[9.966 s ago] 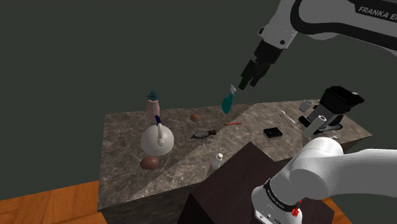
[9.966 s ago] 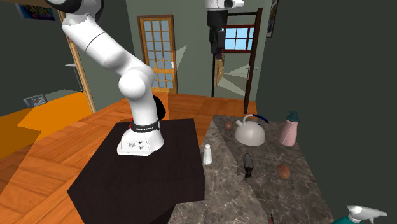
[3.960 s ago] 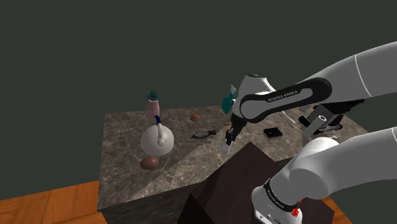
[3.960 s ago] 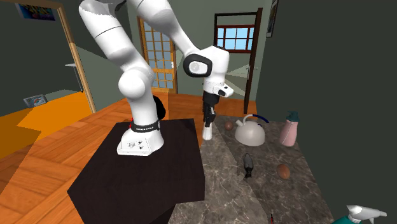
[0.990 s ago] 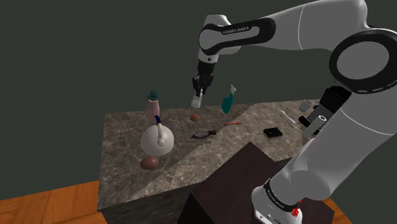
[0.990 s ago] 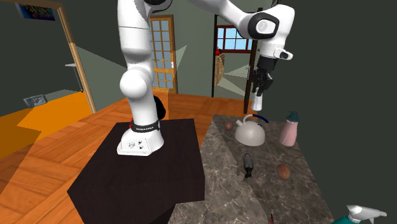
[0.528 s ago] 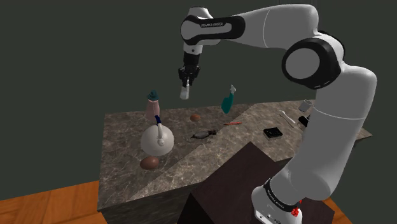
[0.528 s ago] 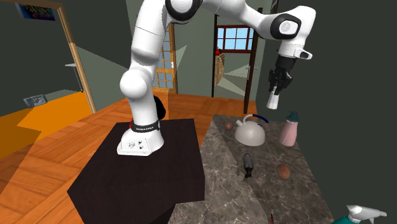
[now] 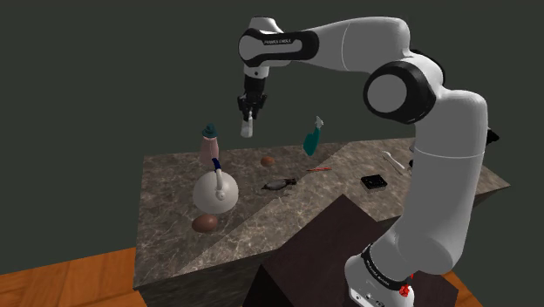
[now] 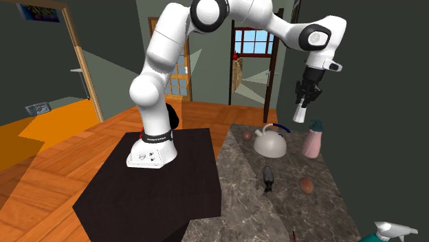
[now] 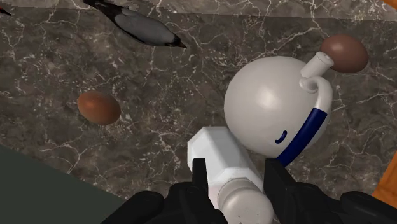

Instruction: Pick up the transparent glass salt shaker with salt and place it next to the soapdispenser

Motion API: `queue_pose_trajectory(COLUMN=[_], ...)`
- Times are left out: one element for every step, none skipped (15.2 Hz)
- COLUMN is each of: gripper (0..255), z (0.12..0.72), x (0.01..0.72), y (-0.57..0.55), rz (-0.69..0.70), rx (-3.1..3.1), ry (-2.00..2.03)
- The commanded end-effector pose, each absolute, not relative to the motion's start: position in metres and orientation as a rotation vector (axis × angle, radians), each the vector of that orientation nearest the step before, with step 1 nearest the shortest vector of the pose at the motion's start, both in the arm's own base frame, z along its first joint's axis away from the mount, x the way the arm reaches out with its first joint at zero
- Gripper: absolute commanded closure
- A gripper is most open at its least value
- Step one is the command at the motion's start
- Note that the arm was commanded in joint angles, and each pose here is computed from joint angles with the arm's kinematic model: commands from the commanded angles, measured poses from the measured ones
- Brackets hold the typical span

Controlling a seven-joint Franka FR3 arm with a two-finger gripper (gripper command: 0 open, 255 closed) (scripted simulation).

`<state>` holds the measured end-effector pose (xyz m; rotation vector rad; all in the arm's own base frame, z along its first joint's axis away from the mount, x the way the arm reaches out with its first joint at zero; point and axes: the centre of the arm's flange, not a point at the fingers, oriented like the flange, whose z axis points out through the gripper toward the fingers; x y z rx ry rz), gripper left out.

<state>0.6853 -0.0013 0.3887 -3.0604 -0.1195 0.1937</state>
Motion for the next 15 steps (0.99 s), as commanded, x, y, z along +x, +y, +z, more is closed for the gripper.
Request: queue_pose_trajectory(gripper=[255, 255, 255, 255, 255, 255, 255, 255, 255, 255, 255, 255, 255, 255, 255], z=[0.378, 0.373, 0.368, 0.362, 0.357, 0.352, 0.347, 0.341, 0.336, 0.331, 0.325, 0.320, 0.315, 0.310, 0.304], x=[0.686, 0.686, 0.686, 0.686, 0.686, 0.686, 0.686, 0.686, 0.686, 0.686, 0.686, 0.686, 0.686, 0.686, 0.686], y=[-0.002, -0.002, -0.002, -0.002, -0.002, -0.002, -0.002, -0.002, -0.002, -0.002, -0.002, -0.002, -0.002, -0.002, -0.002], rz=[0.193, 0.193, 0.193, 0.193, 0.193, 0.193, 0.193, 0.193, 0.193, 0.193, 0.193, 0.193, 0.193, 0.193, 0.193], rx=[-3.060, -3.060, -3.060, -3.060, -3.060, -3.060, -3.060, -3.060, -3.060, -3.060, -3.060, -3.060, -3.060, -3.060, -3.060], ry=[-0.119, -0.119, -0.119, -0.119, -0.119, -0.119, -0.119, -0.119, -0.119, -0.119, -0.119, -0.119, -0.119, -0.119, -0.119])
